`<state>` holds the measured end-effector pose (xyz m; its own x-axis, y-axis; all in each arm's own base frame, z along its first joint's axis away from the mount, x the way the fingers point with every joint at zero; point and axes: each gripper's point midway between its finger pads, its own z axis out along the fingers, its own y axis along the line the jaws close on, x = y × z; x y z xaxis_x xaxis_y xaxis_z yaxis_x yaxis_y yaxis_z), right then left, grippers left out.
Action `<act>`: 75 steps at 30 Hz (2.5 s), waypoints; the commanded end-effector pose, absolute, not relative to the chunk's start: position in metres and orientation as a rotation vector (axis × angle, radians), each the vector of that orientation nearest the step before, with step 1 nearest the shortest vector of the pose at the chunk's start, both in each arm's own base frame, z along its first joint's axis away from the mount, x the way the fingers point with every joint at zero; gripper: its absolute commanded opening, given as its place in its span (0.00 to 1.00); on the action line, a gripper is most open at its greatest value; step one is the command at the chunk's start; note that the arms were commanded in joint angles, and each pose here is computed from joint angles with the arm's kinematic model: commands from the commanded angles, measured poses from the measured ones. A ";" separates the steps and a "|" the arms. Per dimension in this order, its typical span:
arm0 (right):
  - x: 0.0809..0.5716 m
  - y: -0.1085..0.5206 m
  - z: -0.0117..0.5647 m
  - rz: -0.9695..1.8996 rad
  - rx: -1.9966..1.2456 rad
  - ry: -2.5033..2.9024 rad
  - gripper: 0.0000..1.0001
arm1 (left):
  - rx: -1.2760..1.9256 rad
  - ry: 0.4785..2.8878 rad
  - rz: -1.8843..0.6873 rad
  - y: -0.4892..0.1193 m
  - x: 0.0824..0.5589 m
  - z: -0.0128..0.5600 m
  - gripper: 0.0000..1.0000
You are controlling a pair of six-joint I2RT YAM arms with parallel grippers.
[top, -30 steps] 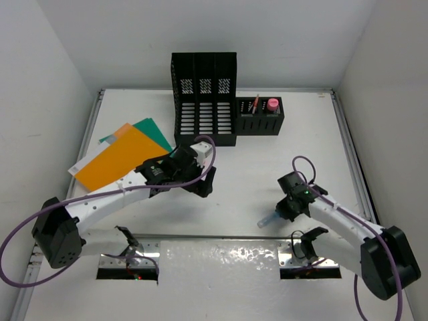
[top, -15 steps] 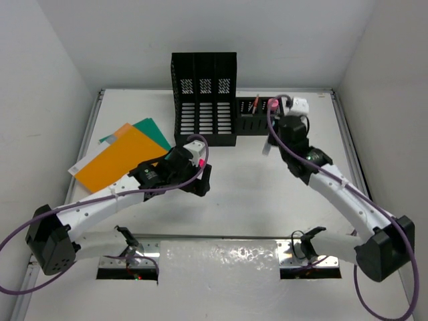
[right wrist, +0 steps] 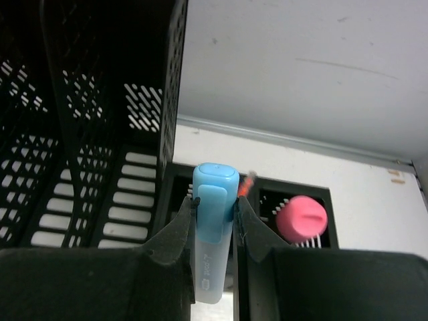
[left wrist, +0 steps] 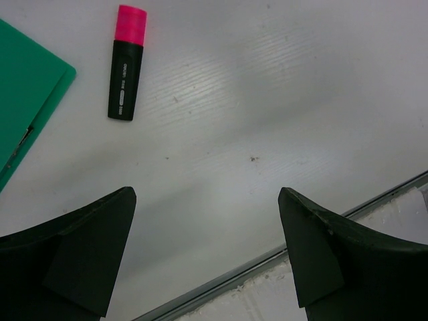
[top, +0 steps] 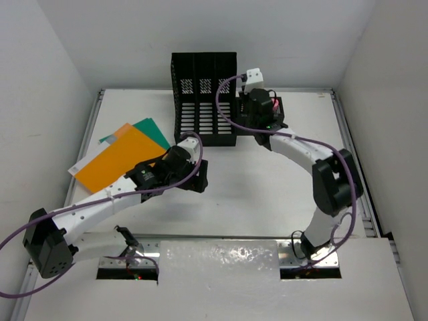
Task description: Organize the desk
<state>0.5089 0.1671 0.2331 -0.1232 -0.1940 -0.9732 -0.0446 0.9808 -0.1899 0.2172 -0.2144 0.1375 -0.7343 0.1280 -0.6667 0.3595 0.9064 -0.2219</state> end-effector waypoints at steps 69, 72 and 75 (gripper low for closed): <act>0.304 0.034 0.282 -0.189 0.187 1.513 0.65 | 0.465 2.411 -0.059 -0.239 0.375 0.045 0.69; 0.300 0.028 0.284 -0.214 0.194 1.506 0.65 | 0.470 2.453 -0.052 -0.230 0.370 0.030 0.66; 0.297 0.022 0.282 -0.239 0.210 1.505 0.65 | 0.486 2.474 -0.059 -0.223 0.360 0.020 0.65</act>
<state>0.3017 0.0322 0.2818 0.0529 -0.0027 -0.9986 0.2371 0.9714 0.0099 0.3602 -0.2197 0.0178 -0.7621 0.3302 -0.5570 0.3292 0.9383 0.1059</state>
